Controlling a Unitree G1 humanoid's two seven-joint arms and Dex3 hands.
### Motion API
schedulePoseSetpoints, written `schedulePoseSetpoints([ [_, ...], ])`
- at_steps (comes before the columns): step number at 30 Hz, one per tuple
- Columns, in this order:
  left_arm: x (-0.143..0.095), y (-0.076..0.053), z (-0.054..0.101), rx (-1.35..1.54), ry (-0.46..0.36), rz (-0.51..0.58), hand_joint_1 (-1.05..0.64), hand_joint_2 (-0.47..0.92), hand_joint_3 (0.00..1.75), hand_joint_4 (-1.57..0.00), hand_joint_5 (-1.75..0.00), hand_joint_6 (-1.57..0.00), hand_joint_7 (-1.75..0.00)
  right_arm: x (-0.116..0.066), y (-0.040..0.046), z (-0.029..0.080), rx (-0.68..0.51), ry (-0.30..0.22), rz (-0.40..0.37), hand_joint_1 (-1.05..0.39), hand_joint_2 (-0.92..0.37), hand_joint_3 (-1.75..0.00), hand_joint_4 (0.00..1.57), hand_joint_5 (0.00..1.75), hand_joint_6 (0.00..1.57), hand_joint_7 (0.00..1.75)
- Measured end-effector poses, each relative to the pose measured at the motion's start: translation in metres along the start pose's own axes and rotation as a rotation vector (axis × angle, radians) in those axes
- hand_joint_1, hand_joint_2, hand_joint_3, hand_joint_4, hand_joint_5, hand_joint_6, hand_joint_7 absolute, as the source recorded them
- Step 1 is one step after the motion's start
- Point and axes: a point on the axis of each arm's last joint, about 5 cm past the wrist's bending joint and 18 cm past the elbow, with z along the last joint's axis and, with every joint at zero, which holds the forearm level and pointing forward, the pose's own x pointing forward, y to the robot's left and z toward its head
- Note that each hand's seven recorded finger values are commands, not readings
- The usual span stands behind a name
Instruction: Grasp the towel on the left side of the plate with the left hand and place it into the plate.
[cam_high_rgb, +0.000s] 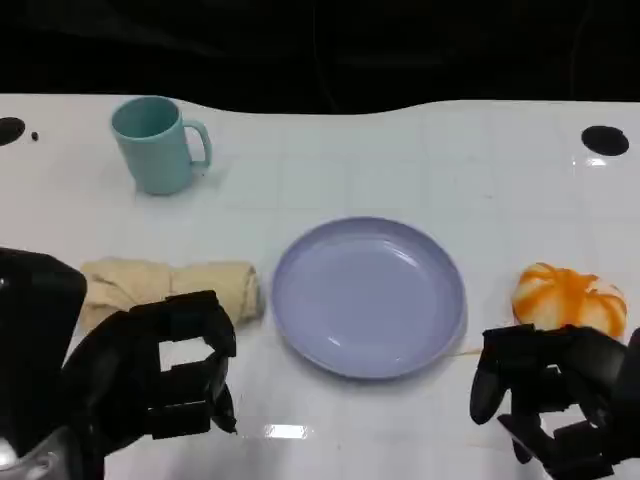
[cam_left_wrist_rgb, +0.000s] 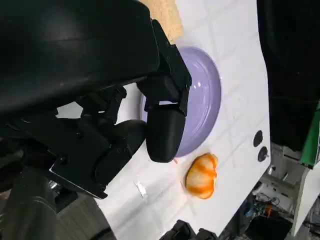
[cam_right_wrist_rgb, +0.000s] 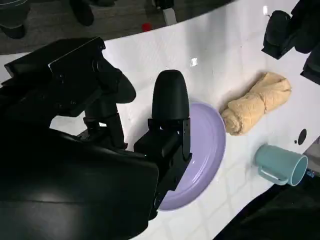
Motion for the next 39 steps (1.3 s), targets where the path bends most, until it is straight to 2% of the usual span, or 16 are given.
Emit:
schedulePoseSetpoints([
  [2, 0.0, 0.0, 0.0, -0.003, -0.001, 0.0, -0.07, 0.55, 1.31, -0.83, -1.75, -0.75, -1.69, 0.0, 0.0, 0.0, 0.0, 0.0, 0.0, 0.05, -0.59, -1.07, 0.7, 1.68, 0.69, 1.42],
  [5, 0.0, 0.0, 0.0, -0.021, -0.02, -0.005, -0.07, 0.59, 1.22, -0.76, -1.74, -0.71, -1.58, 0.0, 0.0002, 0.0, 0.0, 0.0, 0.001, 0.05, -0.59, -1.07, 0.7, 1.68, 0.69, 1.41],
  [8, -0.002, 0.001, -0.002, -0.031, -0.079, -0.003, -0.11, 0.56, 1.13, -0.74, -1.56, -0.75, -1.27, 0.001, 0.0012, 0.0, 0.0, 0.0, 0.005, 0.05, -0.59, -1.07, 0.7, 1.68, 0.69, 1.41],
  [9, -0.002, 0.0, -0.002, -0.023, -0.097, 0.008, -0.13, 0.55, 1.08, -0.72, -1.46, -0.75, -1.09, 0.001, 0.0013, 0.0, 0.0, 0.0, 0.005, 0.05, -0.59, -1.07, 0.7, 1.68, 0.69, 1.42],
  [12, -0.003, -0.001, -0.002, 0.045, -0.144, 0.079, -0.18, 0.59, 0.92, -0.64, -1.26, -0.73, -0.76, 0.001, 0.0015, 0.0, 0.0, 0.003, 0.0, 0.05, -0.59, -1.07, 0.7, 1.69, 0.69, 1.42],
  [13, -0.003, -0.002, -0.002, 0.078, -0.16, 0.095, -0.19, 0.6, 0.89, -0.63, -1.22, -0.74, -0.7, 0.001, 0.0015, 0.0, 0.0, 0.003, -0.001, 0.05, -0.59, -1.07, 0.7, 1.69, 0.69, 1.42],
  [14, -0.002, -0.003, -0.002, 0.109, -0.174, 0.102, -0.22, 0.62, 0.83, -0.6, -1.14, -0.7, -0.61, 0.001, 0.0016, 0.0, 0.0, 0.003, 0.0, 0.05, -0.59, -1.07, 0.7, 1.69, 0.69, 1.42],
  [15, -0.002, -0.003, -0.001, 0.153, -0.192, 0.112, -0.24, 0.71, 0.65, -0.59, -1.0, -0.7, -0.44, 0.001, 0.0017, 0.0, 0.0, 0.002, 0.0, 0.05, -0.59, -1.07, 0.7, 1.69, 0.69, 1.43],
  [18, -0.004, -0.001, 0.004, 0.314, -0.26, 0.139, -0.28, 0.89, 0.28, -0.58, -0.79, -0.72, -0.16, 0.001, 0.0018, 0.0, 0.004, 0.01, -0.001, 0.05, -0.59, -1.07, 0.69, 1.69, 0.69, 1.43],
  [24, -0.002, 0.002, 0.011, 0.493, -0.296, 0.157, -0.38, 0.92, 0.13, -0.43, -0.67, -0.6, -0.04, 0.003, 0.0015, 0.002, 0.003, 0.003, -0.001, 0.05, -0.59, -1.07, 0.7, 1.68, 0.69, 1.42],
  [29, 0.004, 0.007, 0.02, 0.796, -0.311, 0.206, -0.42, 0.92, 0.06, -0.3, -0.6, -0.47, 0.0, 0.004, 0.0018, 0.002, 0.001, 0.0, 0.0, 0.05, -0.59, -1.06, 0.7, 1.67, 0.69, 1.42],
  [32, 0.008, 0.009, 0.024, 0.949, -0.302, 0.23, -0.45, 0.92, 0.03, -0.28, -0.52, -0.4, 0.0, 0.004, 0.0017, 0.002, -0.003, 0.001, -0.002, 0.05, -0.6, -1.06, 0.7, 1.68, 0.7, 1.42],
  [35, 0.013, 0.009, 0.026, 1.13, -0.276, 0.255, -0.53, 0.91, 0.0, -0.28, -0.35, -0.34, 0.0, 0.004, 0.0018, 0.002, -0.004, 0.001, -0.003, 0.04, -0.6, -1.06, 0.7, 1.68, 0.69, 1.42],
  [39, 0.024, 0.01, 0.028, 1.342, -0.222, 0.286, -0.59, 0.9, 0.0, -0.26, -0.29, -0.29, 0.0, 0.003, 0.0021, 0.002, -0.007, 0.002, -0.004, 0.04, -0.6, -1.05, 0.7, 1.68, 0.69, 1.41],
])
